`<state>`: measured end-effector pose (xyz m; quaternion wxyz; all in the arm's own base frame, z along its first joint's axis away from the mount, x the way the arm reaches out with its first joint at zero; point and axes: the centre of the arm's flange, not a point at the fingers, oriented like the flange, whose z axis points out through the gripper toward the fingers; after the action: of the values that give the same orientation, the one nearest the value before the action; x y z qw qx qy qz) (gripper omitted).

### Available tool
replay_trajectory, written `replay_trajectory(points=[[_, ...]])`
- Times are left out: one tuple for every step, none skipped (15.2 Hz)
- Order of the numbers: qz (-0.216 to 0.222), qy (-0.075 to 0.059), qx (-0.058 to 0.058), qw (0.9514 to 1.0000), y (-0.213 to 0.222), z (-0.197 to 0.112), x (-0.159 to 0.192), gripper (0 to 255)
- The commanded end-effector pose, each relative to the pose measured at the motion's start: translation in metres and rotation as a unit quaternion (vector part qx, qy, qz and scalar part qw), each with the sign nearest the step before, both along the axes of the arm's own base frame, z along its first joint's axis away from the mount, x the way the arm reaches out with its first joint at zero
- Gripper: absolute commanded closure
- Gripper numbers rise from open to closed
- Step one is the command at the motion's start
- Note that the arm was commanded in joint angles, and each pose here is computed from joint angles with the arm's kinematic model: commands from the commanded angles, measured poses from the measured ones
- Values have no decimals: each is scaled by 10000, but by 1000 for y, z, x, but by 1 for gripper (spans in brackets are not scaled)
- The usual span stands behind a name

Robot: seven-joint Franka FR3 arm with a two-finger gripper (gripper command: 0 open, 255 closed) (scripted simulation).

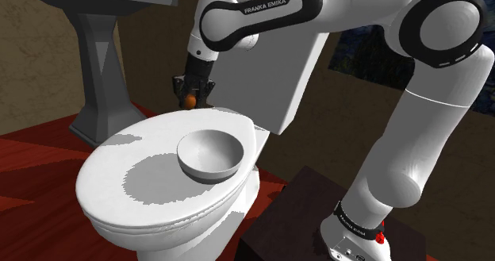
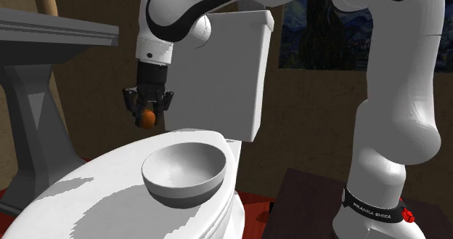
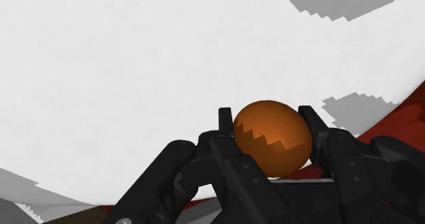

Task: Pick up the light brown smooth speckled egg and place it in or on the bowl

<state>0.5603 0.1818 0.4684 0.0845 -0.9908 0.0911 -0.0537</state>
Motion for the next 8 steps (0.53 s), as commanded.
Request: replay_trajectory(points=[[0, 2, 0, 10000, 0, 10, 1, 255], [0, 2, 0, 10000, 0, 15, 1, 255], [0, 2, 0, 10000, 0, 20, 1, 255], [0, 2, 0, 10000, 0, 26, 1, 255], [0, 2, 0, 10000, 0, 31, 1, 255], [0, 2, 0, 10000, 0, 36, 1, 255], [0, 2, 0, 10000, 0, 41, 1, 255], [0, 2, 0, 10000, 0, 46, 1, 255]])
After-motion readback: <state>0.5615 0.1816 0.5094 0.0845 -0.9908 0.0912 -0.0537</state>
